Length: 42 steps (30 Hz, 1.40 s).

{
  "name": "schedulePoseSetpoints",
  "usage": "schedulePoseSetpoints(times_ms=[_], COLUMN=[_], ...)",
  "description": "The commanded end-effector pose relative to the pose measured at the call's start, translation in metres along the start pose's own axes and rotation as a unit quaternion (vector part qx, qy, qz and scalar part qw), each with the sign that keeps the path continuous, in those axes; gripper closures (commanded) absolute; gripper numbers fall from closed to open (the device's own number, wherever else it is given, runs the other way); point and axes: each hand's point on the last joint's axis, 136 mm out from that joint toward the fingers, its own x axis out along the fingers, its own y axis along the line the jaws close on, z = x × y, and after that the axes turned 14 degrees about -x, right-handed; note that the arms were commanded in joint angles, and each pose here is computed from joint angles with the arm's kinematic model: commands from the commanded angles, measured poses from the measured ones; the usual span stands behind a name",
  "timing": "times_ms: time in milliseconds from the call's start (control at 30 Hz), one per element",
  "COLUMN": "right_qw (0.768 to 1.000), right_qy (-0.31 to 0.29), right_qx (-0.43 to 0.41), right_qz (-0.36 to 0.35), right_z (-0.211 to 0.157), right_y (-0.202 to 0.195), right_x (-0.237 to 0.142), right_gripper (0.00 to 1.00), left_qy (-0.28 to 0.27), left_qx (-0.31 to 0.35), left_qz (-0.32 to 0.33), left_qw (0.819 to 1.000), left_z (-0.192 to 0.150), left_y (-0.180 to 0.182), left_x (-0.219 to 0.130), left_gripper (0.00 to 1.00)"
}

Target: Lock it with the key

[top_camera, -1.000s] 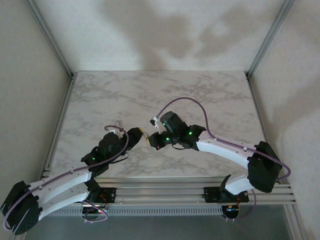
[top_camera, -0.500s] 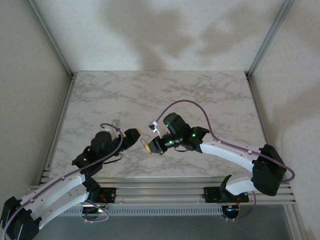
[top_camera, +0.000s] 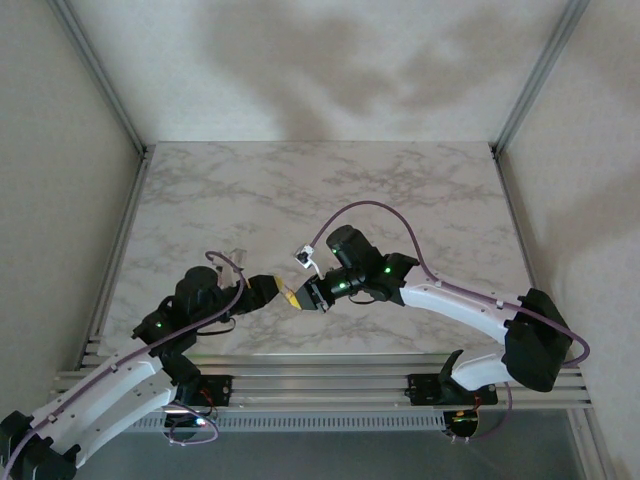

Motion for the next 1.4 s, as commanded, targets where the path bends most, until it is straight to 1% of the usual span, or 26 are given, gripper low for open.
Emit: schedulePoseSetpoints(times_ms=[0,133,233,333,433,567,733,967,1200,1367], right_qw=[1.000,1.000,1.000,0.999,0.999,0.998,0.997,0.995,0.995,0.995], right_qy=[-0.003,-0.002,-0.002,-0.003,-0.003,0.004,0.000,-0.004,-0.002,-0.003], right_qx=[-0.004,-0.001,-0.002,-0.004,-0.003,0.003,0.001,0.002,0.010,0.009], right_qz=[0.016,0.019,0.022,0.034,0.047,0.065,0.081,0.095,0.102,0.098], right_z=[0.002,0.001,0.001,0.001,0.001,-0.001,0.001,0.002,0.002,0.003], right_y=[0.002,0.002,0.003,0.007,0.011,0.014,0.020,0.024,0.023,0.022], right_x=[0.002,0.002,0.003,0.002,0.002,0.006,0.005,0.006,0.009,0.009], right_gripper=[1.00,1.00,1.00,1.00,1.00,1.00,1.00,1.00,1.00,1.00], left_qy=[0.005,0.002,-0.003,-0.018,-0.040,-0.037,-0.010,0.008,0.023,0.040], left_qx=[0.017,0.020,0.023,0.031,0.031,0.015,-0.006,-0.007,-0.010,-0.015], left_qz=[0.004,0.008,0.012,0.012,0.000,-0.059,-0.115,-0.114,-0.149,-0.157], left_qw=[1.000,1.000,1.000,0.999,0.999,0.997,0.993,0.993,0.989,0.987], left_z=[0.000,0.001,0.003,0.008,0.015,0.012,0.004,-0.002,-0.008,-0.016], left_y=[-0.006,-0.004,-0.003,-0.005,-0.009,-0.025,-0.036,-0.032,-0.042,-0.040], left_x=[-0.007,-0.007,-0.007,-0.011,-0.016,-0.016,-0.011,-0.007,-0.012,-0.012], left_gripper=[0.49,0.52,0.50,0.43,0.32,0.25,0.26,0.27,0.31,0.33])
